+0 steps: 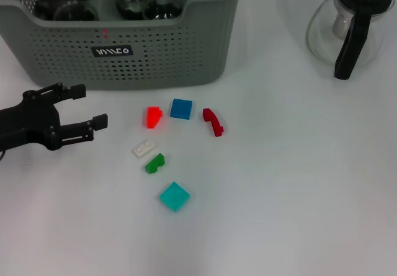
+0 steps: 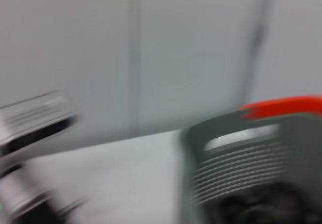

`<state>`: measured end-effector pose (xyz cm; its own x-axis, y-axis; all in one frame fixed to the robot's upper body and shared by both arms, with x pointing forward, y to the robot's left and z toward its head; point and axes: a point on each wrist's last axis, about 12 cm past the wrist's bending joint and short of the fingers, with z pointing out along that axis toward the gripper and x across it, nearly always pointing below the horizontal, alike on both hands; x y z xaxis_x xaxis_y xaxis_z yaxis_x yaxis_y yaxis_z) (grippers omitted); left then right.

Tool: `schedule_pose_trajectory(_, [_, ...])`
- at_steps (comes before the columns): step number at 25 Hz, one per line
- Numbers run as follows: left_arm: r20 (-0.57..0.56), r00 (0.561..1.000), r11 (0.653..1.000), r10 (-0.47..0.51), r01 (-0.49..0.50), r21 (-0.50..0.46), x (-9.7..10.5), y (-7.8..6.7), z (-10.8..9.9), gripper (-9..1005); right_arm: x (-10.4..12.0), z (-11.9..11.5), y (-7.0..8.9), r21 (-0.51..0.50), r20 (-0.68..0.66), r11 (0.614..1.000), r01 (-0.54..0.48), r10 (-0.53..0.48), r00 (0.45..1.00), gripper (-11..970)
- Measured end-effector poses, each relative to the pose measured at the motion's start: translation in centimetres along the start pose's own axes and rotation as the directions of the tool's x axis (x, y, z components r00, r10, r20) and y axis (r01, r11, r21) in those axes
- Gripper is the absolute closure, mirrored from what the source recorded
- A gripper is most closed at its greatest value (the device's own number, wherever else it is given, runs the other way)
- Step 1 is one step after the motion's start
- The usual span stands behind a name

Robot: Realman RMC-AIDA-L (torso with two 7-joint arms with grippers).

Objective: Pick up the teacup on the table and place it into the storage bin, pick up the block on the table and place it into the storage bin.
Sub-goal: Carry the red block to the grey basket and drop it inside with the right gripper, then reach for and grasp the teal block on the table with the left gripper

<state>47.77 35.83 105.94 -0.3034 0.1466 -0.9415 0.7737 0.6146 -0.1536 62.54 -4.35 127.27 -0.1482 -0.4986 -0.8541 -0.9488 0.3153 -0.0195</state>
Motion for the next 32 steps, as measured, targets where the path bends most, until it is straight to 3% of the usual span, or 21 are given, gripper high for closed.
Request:
schedule_pose_trajectory(5, [-0.001, 1.0, 1.0, -0.004, 0.004, -0.002, 0.1, -0.1, -0.1, 144, -1.3, 1.6, -3.0, 0.099, -0.019, 0.994, -0.054, 0.056, 0.998, 791])
schedule_pose_trajectory(12, [0.0, 1.0, 1.0, -0.009, 0.009, -0.004, 0.3, -0.2, -0.2, 143, -0.3, 1.9, -4.0, 0.162, -0.054, 0.986, -0.036, 0.046, 0.997, 791])
schedule_pose_trajectory(16, [0.001, 1.0, 1.0, -0.005, 0.005, -0.002, 0.2, -0.2, 0.0, 143, 0.4, 0.9, -4.1, 0.178, -0.051, 0.984, 0.0, 0.01, 0.999, 635])
schedule_pose_trajectory(19, [0.002, 1.0, 1.0, 0.007, -0.007, 0.0, 0.0, -0.1, 0.0, 142, 0.9, -0.2, -3.1, 0.138, -0.018, 0.989, 0.045, -0.043, 0.999, 511])
schedule_pose_trajectory(24, [0.004, 0.999, 0.999, 0.04, -0.04, 0.023, -0.6, -0.2, 0.0, 142, 2.9, -1.8, 0.2, -0.013, 0.049, 0.99, 0.143, -0.142, 0.989, 296])
schedule_pose_trajectory(28, [0.004, 0.998, 0.996, 0.066, -0.066, 0.056, -1.2, -0.2, -0.1, 146, 5.6, -3.2, 2.1, -0.124, 0.055, 0.983, 0.133, -0.127, 0.99, 114])
schedule_pose_trajectory(32, [-0.023, 0.994, 0.987, 0.111, -0.108, 0.115, -1.9, -0.3, 0.2, 147, 8.5, -4.5, 3.0, -0.221, 0.01, 0.973, 0.068, -0.067, 0.998, 68])
